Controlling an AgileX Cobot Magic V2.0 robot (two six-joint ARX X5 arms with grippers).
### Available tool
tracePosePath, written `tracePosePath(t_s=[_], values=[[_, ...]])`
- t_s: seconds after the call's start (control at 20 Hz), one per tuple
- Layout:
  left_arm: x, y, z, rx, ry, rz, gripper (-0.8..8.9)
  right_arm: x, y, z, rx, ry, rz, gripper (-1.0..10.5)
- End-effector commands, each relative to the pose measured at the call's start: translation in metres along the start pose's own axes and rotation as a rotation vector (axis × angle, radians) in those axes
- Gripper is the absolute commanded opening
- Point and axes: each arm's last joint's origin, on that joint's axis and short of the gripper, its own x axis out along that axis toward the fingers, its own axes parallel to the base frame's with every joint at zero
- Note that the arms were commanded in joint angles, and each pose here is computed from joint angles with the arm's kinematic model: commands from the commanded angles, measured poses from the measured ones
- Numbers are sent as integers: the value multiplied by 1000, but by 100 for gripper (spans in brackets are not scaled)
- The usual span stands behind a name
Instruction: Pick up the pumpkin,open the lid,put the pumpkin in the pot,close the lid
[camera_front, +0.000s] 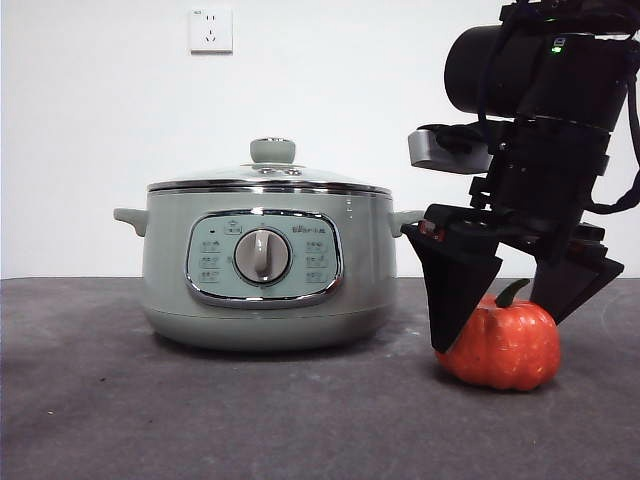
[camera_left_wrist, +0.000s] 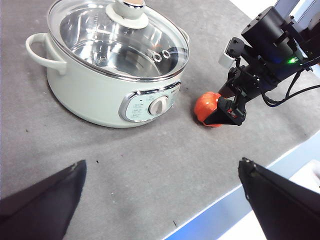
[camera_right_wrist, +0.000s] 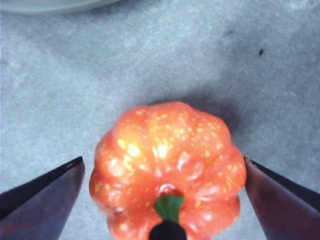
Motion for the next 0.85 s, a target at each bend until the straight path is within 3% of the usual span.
tracePosePath(t_s=[0.05,0.25,0.45,0.85], values=[[0,0,2,21,-17,1,754,1,0,-1,17,13,2,-8],[0,0,8,49,-59,1,752,-13,1,-1,24,-29,0,-8],[13,9,22,16,-43,-6,751,-56,4,-6,22,-138,-4,-8],[67,23,102,88,-39,-66,751,-149,10,-39,16,-444,-14,-9]])
